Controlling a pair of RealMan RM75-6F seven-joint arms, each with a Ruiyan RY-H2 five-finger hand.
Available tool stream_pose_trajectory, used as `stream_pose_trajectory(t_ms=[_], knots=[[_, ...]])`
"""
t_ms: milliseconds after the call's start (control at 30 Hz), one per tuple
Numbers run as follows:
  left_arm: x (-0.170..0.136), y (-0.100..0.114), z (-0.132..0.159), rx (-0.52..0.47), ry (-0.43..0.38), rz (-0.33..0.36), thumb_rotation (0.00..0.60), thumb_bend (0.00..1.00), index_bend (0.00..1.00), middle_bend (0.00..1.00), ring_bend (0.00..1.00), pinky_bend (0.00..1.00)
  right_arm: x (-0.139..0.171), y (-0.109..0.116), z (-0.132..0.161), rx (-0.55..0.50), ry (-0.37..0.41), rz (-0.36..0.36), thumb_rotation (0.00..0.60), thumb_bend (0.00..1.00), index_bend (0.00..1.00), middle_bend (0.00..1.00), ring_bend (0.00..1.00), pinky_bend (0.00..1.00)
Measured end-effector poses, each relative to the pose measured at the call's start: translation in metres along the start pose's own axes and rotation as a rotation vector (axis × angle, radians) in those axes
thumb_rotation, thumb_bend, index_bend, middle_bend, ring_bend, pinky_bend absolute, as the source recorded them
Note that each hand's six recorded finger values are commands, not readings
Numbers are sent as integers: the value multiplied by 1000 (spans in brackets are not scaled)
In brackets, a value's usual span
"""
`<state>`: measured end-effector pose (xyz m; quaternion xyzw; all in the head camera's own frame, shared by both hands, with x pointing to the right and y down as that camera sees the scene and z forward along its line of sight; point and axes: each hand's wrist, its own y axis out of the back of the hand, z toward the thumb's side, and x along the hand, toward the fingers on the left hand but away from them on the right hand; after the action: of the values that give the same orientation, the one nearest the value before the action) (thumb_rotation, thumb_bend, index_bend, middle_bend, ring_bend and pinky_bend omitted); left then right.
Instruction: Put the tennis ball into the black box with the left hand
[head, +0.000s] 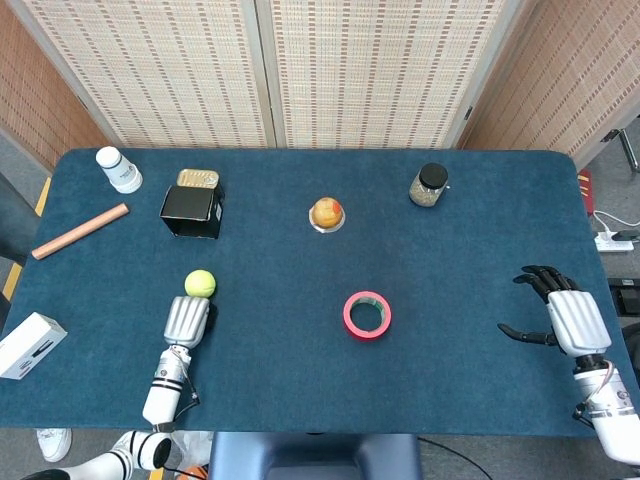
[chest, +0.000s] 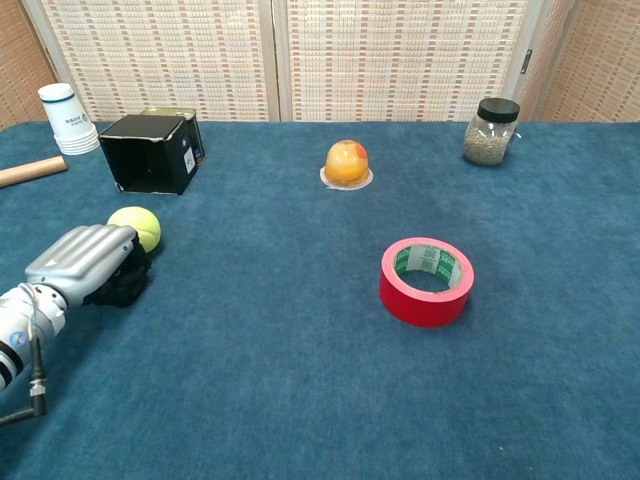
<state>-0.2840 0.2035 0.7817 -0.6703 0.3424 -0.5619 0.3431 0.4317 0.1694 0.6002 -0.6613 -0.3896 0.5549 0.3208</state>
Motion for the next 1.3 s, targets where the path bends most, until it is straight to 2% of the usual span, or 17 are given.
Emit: stream_pose_trajectory(t_ms=[267,600,933,1000,1033,1100,1133,1167,1200,1233,1300], knots=[[8,4,7,6,10,0,600,719,1000,1000,1000,1000,2,1,1,-2,3,-5,529,0,313,191,156,263],[35,14,-8,51,32,14,600,720,1000,1000,1000,1000,2,2,0,-1,0,-9,528,0,313,191,156,263],[58,30,-6,13,31,50,600,714,1000,1000,999,1000,-1,-1,0,6,-9,-3,528,0,313,191,156,263],[60,32,-4,-12,29,56,600,670,986,992,935,963,-1,-1,-1,6,-12,-4,528,0,313,191,156,263],[61,32,-3,-24,27,56,572,609,913,916,823,879,-2,-1,-1,5,-13,-4,528,0,313,191,156,263],[63,30,-1,-39,12,35,401,474,641,547,419,507,-2,-1,-2,5,-15,-4,527,0,313,191,156,263],[64,27,-1,-46,1,14,288,432,475,308,197,268,-2,-1,-2,5,-14,-3,527,0,313,191,156,263],[66,26,-1,-54,-6,-3,239,415,382,180,89,139,-2,-1,-2,5,-14,-2,528,0,313,191,156,263],[67,25,-1,-65,-12,-19,201,397,267,65,9,27,-2,-1,-2,4,-13,-2,528,0,313,191,156,263],[70,26,-2,-82,-19,-33,181,375,191,11,0,0,-2,-1,-2,4,-13,-2,529,0,313,191,156,263],[75,33,-3,-100,-29,-29,167,344,132,0,0,0,-1,0,-2,2,-14,-3,528,0,313,191,156,263]])
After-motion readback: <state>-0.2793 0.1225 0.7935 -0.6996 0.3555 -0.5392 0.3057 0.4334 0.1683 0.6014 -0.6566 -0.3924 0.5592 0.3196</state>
